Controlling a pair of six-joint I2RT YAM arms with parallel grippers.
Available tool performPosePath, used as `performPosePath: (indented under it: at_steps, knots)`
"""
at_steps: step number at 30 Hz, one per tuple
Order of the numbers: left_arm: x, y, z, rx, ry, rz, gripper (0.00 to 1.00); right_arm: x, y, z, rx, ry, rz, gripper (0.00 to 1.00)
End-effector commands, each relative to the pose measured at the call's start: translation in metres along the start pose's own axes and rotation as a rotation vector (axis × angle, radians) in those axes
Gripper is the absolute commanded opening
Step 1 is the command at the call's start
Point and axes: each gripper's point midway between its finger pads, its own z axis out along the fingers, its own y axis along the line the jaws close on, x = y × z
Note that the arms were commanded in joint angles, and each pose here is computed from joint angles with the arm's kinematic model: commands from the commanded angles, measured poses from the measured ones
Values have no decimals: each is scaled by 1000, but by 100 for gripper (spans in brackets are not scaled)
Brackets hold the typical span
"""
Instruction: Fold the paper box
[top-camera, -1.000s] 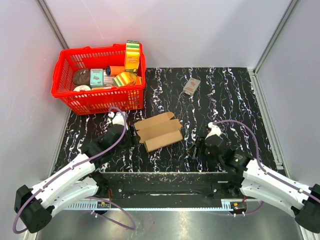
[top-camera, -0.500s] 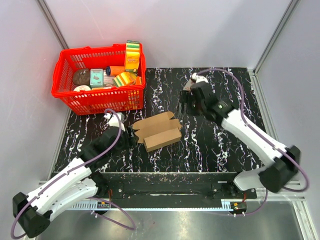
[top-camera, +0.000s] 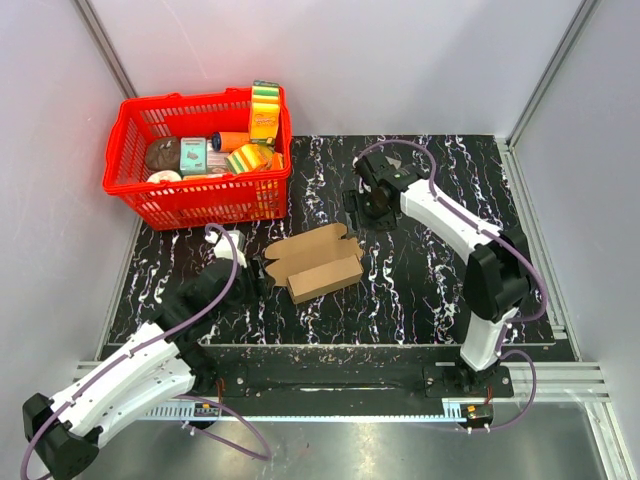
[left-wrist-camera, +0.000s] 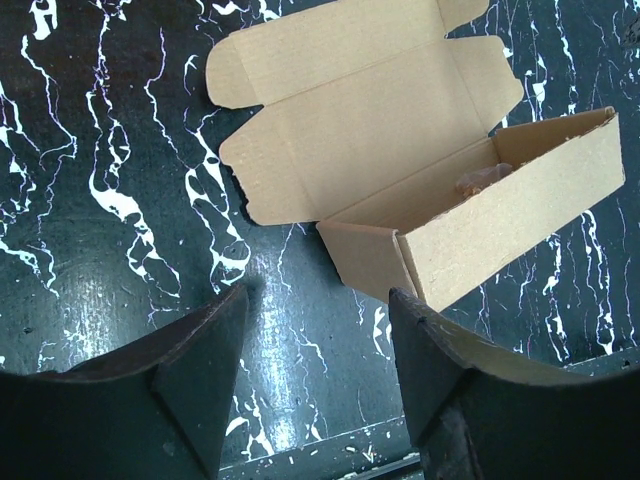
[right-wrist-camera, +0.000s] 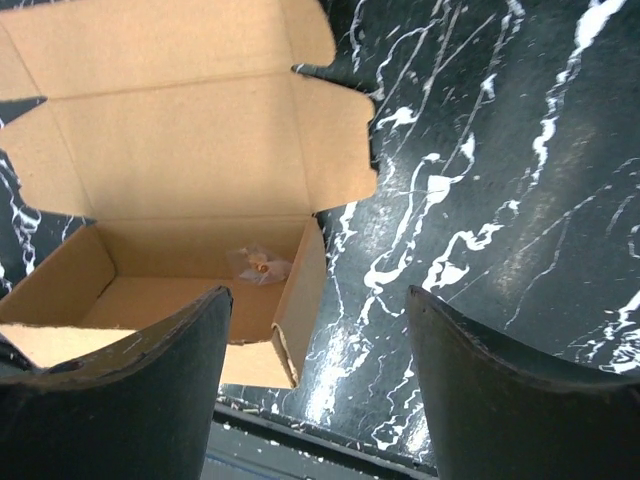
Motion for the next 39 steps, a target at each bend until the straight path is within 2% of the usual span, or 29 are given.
performPosePath:
  at_steps: [1,7,11,15,19,23,25,33,39]
  knots:
    - [-4,-5,-1,26,-14,-8,63,19,11,9,-78,94,-44,75]
    - [-6,-6,-1,31,-15,-6,63,19,18,24,-107,129,-45,71]
    - [-5,-6,-1,31,-15,-5,63,27,16,37,-96,196,-49,66]
    - [-4,-6,0,31,-13,-4,63,31,13,42,-89,227,-54,53]
    - [-3,-5,0,29,-11,-3,63,35,14,43,-96,240,-64,44]
    - [-5,-6,0,29,-13,-1,63,37,17,41,-116,253,-71,37]
    - [-4,-6,1,28,-12,0,64,37,18,39,-122,253,-75,38]
    - [-3,-6,1,29,-11,1,63,45,18,35,-141,269,-83,11]
    - [-4,-5,0,28,-17,-5,64,48,15,28,-131,242,-83,2]
